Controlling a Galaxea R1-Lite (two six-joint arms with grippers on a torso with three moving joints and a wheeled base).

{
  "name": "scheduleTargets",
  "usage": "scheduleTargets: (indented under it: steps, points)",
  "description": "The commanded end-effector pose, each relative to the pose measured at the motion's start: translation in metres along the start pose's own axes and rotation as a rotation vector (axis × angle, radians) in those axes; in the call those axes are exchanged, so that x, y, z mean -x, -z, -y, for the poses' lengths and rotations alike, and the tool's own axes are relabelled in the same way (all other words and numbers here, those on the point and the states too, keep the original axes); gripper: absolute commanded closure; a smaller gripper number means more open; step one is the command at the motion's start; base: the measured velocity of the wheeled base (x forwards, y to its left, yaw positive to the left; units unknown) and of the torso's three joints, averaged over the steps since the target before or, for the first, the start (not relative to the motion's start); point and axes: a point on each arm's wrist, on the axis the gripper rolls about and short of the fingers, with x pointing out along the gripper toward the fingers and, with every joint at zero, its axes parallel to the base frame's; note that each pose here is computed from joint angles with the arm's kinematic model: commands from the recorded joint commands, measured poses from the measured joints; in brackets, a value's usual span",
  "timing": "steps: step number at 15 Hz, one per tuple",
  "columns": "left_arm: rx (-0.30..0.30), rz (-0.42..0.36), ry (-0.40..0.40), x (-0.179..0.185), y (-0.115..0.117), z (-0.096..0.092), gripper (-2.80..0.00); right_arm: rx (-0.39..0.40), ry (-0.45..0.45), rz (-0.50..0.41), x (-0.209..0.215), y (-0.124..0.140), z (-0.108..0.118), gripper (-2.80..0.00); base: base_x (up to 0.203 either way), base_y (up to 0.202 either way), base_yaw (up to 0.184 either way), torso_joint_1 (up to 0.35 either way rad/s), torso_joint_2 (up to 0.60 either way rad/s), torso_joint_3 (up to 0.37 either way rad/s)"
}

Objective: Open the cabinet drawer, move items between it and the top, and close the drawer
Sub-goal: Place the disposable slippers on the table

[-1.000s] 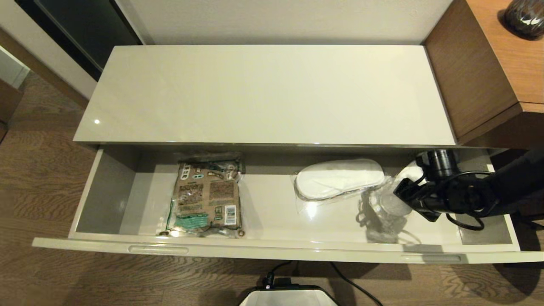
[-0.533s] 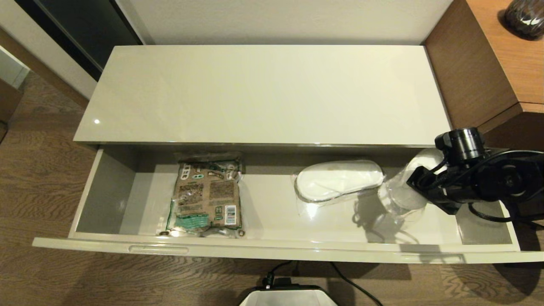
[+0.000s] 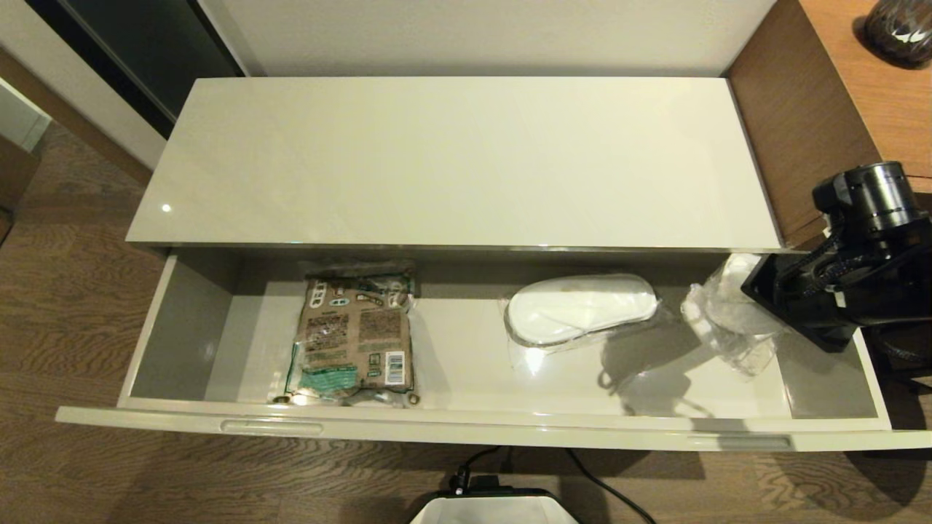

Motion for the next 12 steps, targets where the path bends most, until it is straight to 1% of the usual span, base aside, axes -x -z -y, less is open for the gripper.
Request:
scheduleTargets:
  steps: [1, 4, 7, 9, 12]
  points:
    - [0.000, 0.001, 0.000, 0.000, 0.000, 0.000, 0.00, -0.010, -0.041, 0.035, 0.039, -0.006, -0.001, 0.00, 0.000, 0.000, 0.000, 0.000, 0.00, 0.000]
    - [0.000, 0.001, 0.000, 0.000, 0.000, 0.000, 0.00, -0.015, -0.041, 0.028, 0.071, -0.011, 0.000, 0.00, 0.000, 0.000, 0.000, 0.000, 0.00, 0.000]
    - [0.000, 0.001, 0.000, 0.000, 0.000, 0.000, 0.00, -0.023, -0.038, 0.011, 0.087, -0.011, 0.003, 0.00, 0.000, 0.000, 0.000, 0.000, 0.00, 0.000]
    - [0.000, 0.001, 0.000, 0.000, 0.000, 0.000, 0.00, -0.016, -0.048, 0.009, 0.097, -0.009, 0.003, 0.00, 0.000, 0.000, 0.000, 0.000, 0.00, 0.000]
    - [0.000, 0.001, 0.000, 0.000, 0.000, 0.000, 0.00, -0.005, -0.068, -0.001, 0.126, -0.008, 0.004, 0.00, 0.000, 0.000, 0.000, 0.000, 0.00, 0.000]
